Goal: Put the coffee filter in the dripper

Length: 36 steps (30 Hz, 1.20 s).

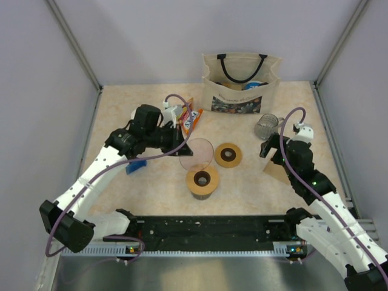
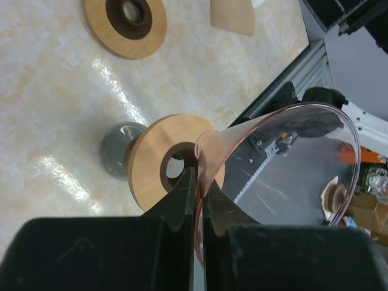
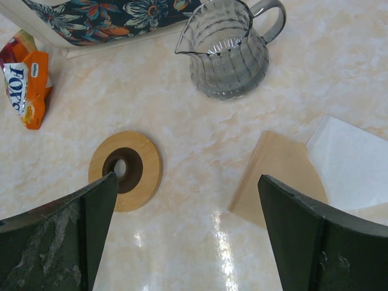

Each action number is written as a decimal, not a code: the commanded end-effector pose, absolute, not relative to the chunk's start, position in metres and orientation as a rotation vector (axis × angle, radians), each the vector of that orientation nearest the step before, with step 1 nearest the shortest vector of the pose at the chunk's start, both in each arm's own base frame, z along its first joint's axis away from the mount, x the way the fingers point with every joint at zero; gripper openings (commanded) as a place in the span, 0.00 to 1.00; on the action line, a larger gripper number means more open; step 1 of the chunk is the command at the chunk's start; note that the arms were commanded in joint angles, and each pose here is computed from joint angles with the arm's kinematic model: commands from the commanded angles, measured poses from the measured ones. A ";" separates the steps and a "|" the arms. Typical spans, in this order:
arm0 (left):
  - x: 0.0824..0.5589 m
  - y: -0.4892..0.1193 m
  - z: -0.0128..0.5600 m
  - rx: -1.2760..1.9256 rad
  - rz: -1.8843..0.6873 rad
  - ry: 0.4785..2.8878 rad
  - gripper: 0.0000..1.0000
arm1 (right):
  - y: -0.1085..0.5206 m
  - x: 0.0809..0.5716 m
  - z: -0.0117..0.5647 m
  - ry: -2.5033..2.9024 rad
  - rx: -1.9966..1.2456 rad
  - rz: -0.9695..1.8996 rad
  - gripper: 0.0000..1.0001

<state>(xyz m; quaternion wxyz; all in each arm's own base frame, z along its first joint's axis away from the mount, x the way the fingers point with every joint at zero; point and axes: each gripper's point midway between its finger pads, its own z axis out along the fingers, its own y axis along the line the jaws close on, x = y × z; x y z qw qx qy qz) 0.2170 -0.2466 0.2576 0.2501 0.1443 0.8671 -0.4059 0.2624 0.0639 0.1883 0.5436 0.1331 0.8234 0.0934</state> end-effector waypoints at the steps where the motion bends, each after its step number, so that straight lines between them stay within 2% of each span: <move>1: 0.198 -0.251 0.276 0.522 -1.177 2.294 0.00 | 0.062 0.267 0.196 1.913 0.315 0.223 0.98; 5: 0.184 -0.246 0.263 0.544 -1.164 2.356 0.00 | 0.063 0.267 0.193 1.922 0.314 0.219 0.98; 36: 0.187 -0.251 0.208 0.581 -1.043 2.515 0.00 | 0.060 0.265 0.193 1.915 0.318 0.211 0.98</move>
